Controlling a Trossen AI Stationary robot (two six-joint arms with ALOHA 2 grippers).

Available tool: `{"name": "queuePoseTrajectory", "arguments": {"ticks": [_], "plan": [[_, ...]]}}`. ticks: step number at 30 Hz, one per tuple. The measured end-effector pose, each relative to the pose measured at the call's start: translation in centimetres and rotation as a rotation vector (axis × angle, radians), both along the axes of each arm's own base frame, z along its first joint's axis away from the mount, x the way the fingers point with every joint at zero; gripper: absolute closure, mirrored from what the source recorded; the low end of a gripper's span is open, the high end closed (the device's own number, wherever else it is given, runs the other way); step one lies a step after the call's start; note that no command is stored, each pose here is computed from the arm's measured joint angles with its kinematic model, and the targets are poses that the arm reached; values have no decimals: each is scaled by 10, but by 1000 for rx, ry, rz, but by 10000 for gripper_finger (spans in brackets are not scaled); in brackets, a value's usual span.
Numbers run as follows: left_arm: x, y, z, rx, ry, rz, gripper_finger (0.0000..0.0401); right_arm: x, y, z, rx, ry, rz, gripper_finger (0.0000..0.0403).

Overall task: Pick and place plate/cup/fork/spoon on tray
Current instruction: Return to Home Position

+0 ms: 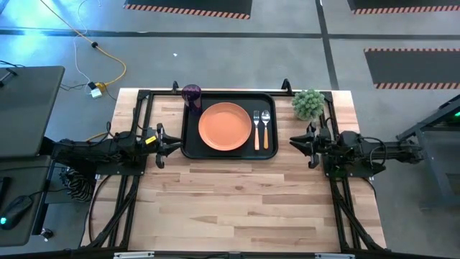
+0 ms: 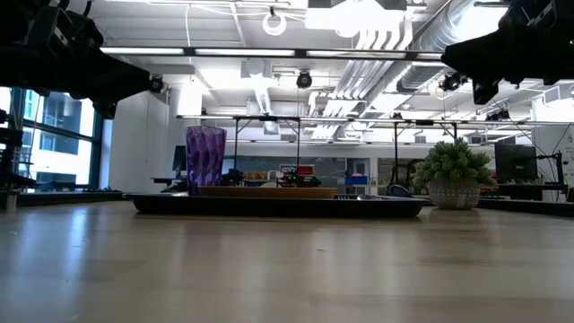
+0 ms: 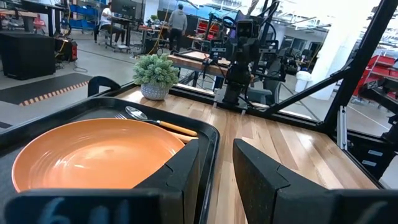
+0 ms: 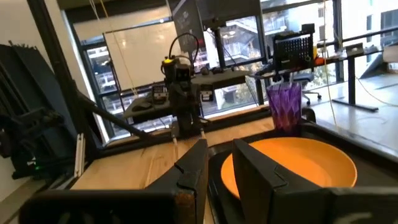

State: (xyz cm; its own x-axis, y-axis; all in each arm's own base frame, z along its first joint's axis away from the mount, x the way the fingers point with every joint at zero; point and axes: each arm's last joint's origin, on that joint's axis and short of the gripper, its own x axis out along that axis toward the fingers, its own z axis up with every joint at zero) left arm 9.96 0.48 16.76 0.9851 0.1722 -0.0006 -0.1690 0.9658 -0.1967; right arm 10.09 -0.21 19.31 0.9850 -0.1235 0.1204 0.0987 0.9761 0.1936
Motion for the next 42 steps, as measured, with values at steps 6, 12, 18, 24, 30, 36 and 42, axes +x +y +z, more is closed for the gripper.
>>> {"name": "queuePoseTrajectory", "arguments": {"ticks": [6, 12, 18, 24, 30, 36, 42], "plan": [[0, 0, 0, 0, 0, 0, 314, -2, 0, -4, 6, -28, 7, 336], [0, 0, 0, 0, 0, 0, 314, -4, -2, -12, 103, -49, -52, 336], [0, 0, 0, 0, 1, -1, 314, -4, -2, -12, 73, -39, -50, 336], [0, 0, 0, 0, 1, -1, 314, -4, -2, -13, 55, -28, -46, 336], [0, 0, 0, 0, 1, -1, 314, -4, -2, -13, 66, -27, -41, 336], [0, 0, 0, 0, 1, -1, 314, -4, -2, -13, 88, -30, -39, 336], [0, 0, 0, 0, 1, -1, 314, -4, -2, -13, 88, -30, -39, 336]]}}
